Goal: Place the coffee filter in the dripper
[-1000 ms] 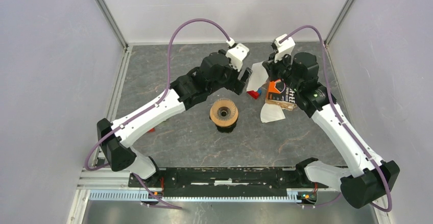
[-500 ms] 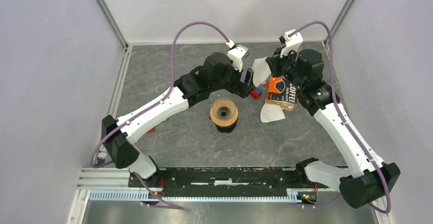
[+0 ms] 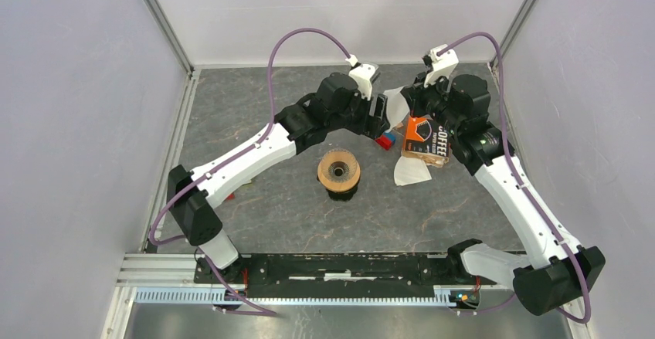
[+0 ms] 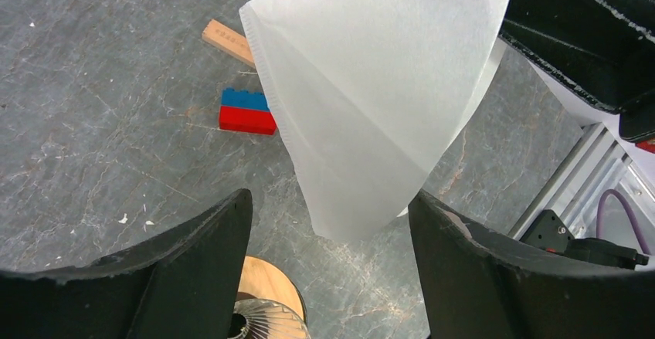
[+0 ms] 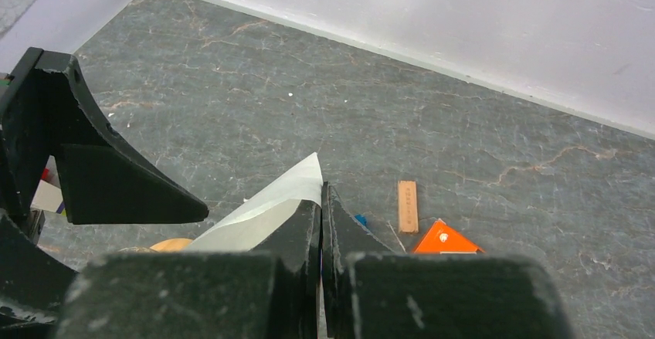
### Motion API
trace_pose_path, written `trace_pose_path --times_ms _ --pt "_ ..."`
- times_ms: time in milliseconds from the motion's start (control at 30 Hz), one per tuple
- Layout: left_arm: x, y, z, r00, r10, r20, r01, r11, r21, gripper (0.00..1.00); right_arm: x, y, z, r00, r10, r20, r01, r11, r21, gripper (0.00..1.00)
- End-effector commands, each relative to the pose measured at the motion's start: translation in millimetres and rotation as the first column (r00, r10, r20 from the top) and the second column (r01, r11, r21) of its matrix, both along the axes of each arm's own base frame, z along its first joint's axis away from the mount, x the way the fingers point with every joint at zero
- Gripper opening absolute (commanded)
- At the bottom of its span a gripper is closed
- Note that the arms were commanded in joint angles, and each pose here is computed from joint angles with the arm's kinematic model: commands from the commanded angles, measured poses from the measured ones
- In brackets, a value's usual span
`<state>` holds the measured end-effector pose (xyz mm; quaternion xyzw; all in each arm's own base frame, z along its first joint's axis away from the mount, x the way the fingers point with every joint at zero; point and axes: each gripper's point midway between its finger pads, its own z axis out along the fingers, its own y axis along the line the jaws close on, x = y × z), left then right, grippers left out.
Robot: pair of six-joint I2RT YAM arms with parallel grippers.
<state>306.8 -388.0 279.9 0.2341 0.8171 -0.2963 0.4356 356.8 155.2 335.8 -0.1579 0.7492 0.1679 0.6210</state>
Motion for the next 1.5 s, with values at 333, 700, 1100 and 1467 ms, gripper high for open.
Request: trace_pose_path --times_ms 333,700,1100,1467 --pt "9 -1 17 0.998 0.051 -0.037 -0.054 0.995 -0.085 0.59 -3 2 11 0.999 0.025 0.028 -0.026 0.999 0.041 0.00" --pt "4 -8 -4 0.981 0.046 -0.188 -0.073 0.988 -0.137 0.62 -2 2 11 0.999 0.023 0.023 -0.024 0.998 0.059 0.00" --pt "-1 -19 -22 0.941 0.019 -0.339 -0.093 0.975 -0.204 0.64 -2 0 2 1.000 0.021 0.010 -0.022 0.997 0.071 0.00" --pt "-6 -22 -28 0.936 -0.038 -0.350 -0.058 0.964 -0.258 0.64 -2 -3 9 1.000 0.017 0.010 -0.017 0.996 0.090 0.00"
